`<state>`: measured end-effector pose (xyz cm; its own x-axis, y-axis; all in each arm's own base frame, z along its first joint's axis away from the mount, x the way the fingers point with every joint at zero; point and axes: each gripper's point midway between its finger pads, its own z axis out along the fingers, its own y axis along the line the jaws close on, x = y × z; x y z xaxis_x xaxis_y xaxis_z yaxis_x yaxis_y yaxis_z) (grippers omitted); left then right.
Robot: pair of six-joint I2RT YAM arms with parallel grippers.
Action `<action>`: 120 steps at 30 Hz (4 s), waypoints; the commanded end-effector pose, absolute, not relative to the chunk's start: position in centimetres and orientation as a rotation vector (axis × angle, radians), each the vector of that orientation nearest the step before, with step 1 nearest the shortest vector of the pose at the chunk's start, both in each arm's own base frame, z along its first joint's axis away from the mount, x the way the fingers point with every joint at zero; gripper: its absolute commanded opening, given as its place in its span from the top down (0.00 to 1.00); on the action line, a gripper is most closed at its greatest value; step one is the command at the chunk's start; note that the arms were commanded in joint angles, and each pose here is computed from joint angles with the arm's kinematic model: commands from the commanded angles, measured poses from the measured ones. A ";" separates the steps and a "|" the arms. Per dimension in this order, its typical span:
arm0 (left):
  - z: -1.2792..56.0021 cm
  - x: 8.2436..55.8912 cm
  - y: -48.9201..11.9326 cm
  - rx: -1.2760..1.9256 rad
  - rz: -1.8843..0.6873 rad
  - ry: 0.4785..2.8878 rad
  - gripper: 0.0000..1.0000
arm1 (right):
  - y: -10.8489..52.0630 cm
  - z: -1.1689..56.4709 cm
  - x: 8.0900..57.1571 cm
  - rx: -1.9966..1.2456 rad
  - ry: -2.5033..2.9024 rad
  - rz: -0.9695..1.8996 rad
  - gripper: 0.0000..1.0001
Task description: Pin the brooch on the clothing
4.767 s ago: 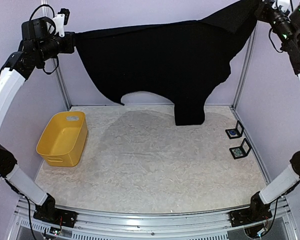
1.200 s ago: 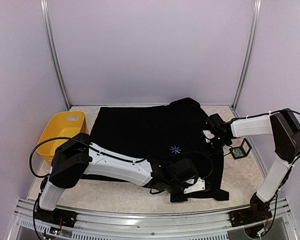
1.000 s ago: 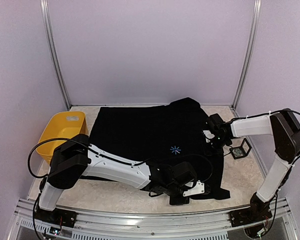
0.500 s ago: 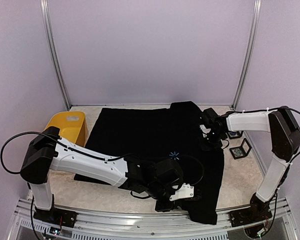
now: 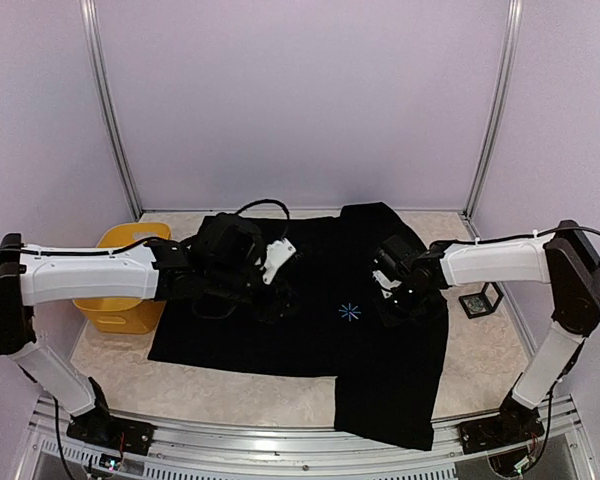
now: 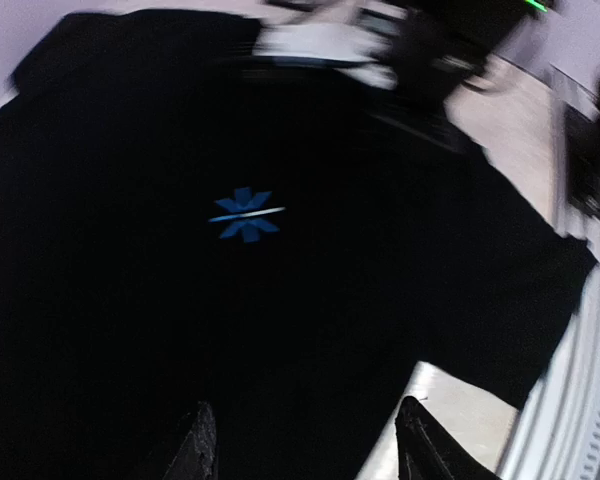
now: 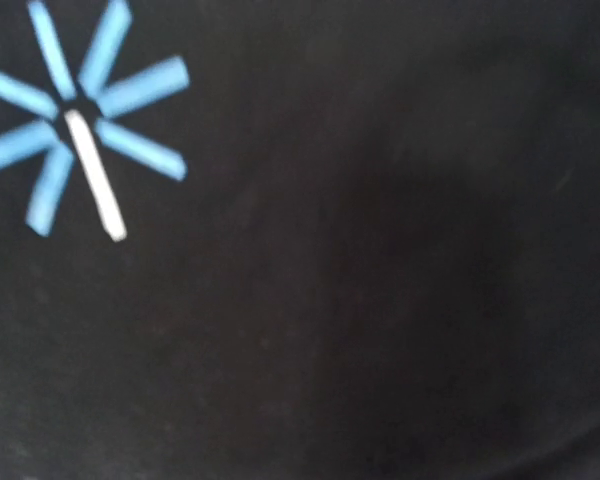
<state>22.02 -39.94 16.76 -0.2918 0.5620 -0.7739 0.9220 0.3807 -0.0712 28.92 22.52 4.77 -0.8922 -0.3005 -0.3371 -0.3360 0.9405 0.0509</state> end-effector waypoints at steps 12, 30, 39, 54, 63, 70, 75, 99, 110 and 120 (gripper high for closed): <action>1.4 27.0 -18.4 0.247 -0.083 2.666 0.48 | 18.0 0.4 22.1 -0.278 2.948 0.121 1.00; 7.7 23.9 -17.5 0.123 -0.155 2.550 0.46 | 19.3 7.3 25.4 -0.338 2.796 0.184 1.00; 8.0 33.1 -18.1 0.147 -0.114 2.481 0.46 | 21.6 5.1 35.2 -0.428 2.721 0.040 1.00; 2.1 32.7 -14.3 0.030 -0.038 2.578 0.47 | 24.0 2.9 42.7 -0.498 2.724 -0.039 1.00; 9.2 35.0 -15.8 0.078 -0.087 2.385 0.46 | 27.7 9.4 30.8 -0.676 2.668 0.053 1.00; 14.8 33.8 -17.3 0.118 -0.143 2.241 0.44 | 25.5 4.5 18.1 -0.465 2.903 0.121 1.00; 15.7 31.7 -18.6 0.169 -0.180 2.235 0.44 | 23.0 1.9 13.4 -0.380 2.986 0.053 1.00; 23.1 25.9 -21.5 0.285 -0.301 2.049 0.35 | 21.3 14.3 17.3 -0.272 2.663 -0.073 0.95; 31.0 24.3 -21.6 0.252 -0.517 1.892 0.22 | 12.8 19.3 32.4 -0.141 2.447 -0.262 0.63; 34.3 25.7 -24.0 0.409 -0.494 1.764 0.01 | 4.9 15.0 40.7 -0.001 2.516 -0.250 0.07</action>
<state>24.87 -22.23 32.11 -0.3251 -0.0198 -0.9455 0.4421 0.8806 -0.1705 37.63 5.60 15.62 -0.8283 -0.0243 -0.5597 0.1093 0.9729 -0.2040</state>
